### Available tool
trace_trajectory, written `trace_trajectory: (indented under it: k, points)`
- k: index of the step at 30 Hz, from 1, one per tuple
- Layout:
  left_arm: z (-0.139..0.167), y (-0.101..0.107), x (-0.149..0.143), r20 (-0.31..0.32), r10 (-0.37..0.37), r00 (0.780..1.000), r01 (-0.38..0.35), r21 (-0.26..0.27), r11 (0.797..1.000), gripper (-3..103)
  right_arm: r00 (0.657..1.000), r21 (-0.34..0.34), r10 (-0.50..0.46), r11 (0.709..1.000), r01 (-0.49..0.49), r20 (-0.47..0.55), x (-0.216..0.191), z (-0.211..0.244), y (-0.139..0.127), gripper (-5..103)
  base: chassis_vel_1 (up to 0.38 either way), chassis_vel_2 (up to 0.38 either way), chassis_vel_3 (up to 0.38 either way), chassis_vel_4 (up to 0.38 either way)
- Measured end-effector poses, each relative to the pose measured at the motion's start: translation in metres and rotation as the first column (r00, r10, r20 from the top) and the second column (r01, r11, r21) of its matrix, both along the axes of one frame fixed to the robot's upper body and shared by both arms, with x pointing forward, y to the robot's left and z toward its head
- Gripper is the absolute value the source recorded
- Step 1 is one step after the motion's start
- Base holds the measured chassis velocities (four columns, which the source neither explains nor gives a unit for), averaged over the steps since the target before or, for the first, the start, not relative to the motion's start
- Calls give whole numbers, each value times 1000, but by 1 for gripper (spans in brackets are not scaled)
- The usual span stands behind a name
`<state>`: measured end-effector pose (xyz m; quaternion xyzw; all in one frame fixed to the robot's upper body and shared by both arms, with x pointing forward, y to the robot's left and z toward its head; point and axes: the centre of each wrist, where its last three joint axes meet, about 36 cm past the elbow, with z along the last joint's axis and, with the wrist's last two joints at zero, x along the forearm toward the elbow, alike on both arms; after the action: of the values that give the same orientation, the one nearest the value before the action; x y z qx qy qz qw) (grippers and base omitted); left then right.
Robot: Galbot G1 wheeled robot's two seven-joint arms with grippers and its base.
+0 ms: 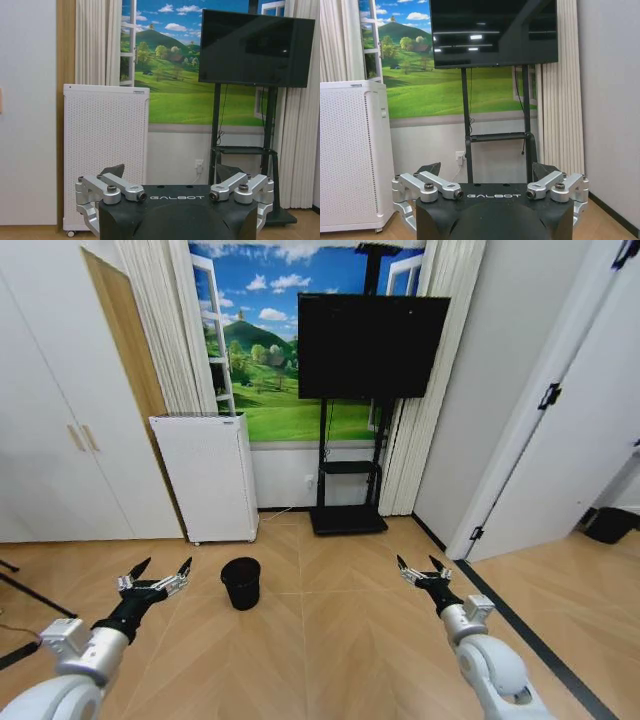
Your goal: Pick up the trash bin and place the garbage on the floor into it.
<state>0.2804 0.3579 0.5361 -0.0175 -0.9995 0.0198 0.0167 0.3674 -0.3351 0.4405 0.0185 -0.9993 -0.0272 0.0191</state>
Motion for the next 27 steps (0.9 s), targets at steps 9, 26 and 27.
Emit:
trace_trajectory:
  k: [9, 26, 27]
  points:
    - [-2, -1, -1, 0, 7, 1000, -7, -6, 1000, 100, 1000, 1, 6, 1000, -6, 2, 1, -1, 1, 100, 118, -128, -136, 128]
    - [2, -6, -2, 19, 21, 1000, -21, -6, 1000, 100, 1000, -4, 15, 1000, -15, 26, -5, 11, 4, 100, -22, 17, 22, -12]
    - [3, -6, -3, 20, 20, 1000, -20, -4, 1000, 100, 1000, -2, 13, 1000, -13, 24, -7, 10, 4, 100, 0, 0, 0, 0]
